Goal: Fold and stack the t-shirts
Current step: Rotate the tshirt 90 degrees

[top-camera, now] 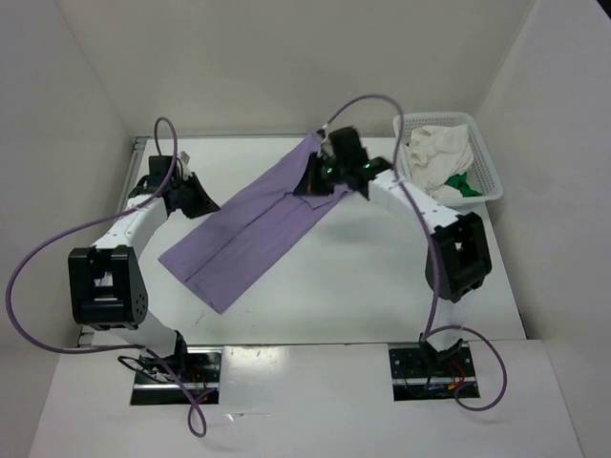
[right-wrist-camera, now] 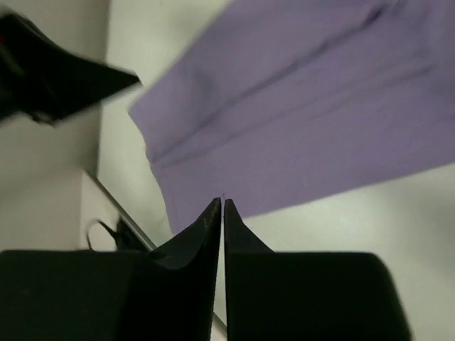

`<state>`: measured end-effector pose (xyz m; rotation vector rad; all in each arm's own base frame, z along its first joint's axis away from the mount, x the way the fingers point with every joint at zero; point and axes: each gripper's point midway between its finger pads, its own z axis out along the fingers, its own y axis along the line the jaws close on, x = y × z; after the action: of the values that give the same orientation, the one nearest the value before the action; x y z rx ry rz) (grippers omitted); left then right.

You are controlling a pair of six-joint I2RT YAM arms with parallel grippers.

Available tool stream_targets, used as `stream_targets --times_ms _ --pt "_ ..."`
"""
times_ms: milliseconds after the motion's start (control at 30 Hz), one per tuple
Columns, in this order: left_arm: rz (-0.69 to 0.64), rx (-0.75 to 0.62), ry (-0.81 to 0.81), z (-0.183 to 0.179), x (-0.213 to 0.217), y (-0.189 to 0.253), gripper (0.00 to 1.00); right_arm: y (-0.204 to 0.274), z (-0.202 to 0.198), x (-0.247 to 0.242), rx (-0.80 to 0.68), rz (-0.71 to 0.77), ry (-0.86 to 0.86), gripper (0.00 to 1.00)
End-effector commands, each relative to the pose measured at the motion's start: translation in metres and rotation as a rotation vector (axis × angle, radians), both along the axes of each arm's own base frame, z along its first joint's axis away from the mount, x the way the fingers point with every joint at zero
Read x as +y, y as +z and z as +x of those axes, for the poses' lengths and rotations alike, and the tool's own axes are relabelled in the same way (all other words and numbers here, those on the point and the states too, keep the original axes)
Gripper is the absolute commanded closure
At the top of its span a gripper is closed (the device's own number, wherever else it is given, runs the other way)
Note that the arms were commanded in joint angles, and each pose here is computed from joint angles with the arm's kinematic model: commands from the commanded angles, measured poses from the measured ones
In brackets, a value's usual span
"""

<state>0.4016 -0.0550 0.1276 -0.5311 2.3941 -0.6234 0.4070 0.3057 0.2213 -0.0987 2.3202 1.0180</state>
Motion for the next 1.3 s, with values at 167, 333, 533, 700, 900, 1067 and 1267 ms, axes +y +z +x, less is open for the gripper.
stream_targets --times_ms 167,333,533,700,900,1067,1267 --pt "0.070 0.003 -0.034 -0.029 0.004 -0.009 0.95 -0.122 -0.073 0.062 0.248 0.005 0.104 0.52" --pt "0.034 0.007 -0.045 -0.026 -0.002 -0.009 0.88 -0.159 -0.074 0.061 0.306 -0.007 0.037 0.46" --pt "0.013 -0.017 -0.108 -0.020 -0.027 -0.002 0.79 -0.196 -0.072 0.058 0.383 -0.037 -0.033 0.50" --pt "0.032 -0.038 -0.114 -0.008 -0.036 0.003 0.76 -0.216 -0.072 0.049 0.404 -0.082 -0.080 0.60" --pt "0.048 -0.060 -0.132 0.021 -0.048 0.011 0.73 -0.217 -0.090 0.032 0.434 -0.118 -0.110 0.52" --pt "0.057 -0.072 -0.132 0.029 -0.050 0.015 0.69 -0.203 -0.086 0.020 0.393 -0.133 -0.144 0.52" --pt "0.056 -0.080 -0.132 0.037 -0.051 0.015 0.67 -0.209 -0.082 0.018 0.388 -0.150 -0.162 0.52"
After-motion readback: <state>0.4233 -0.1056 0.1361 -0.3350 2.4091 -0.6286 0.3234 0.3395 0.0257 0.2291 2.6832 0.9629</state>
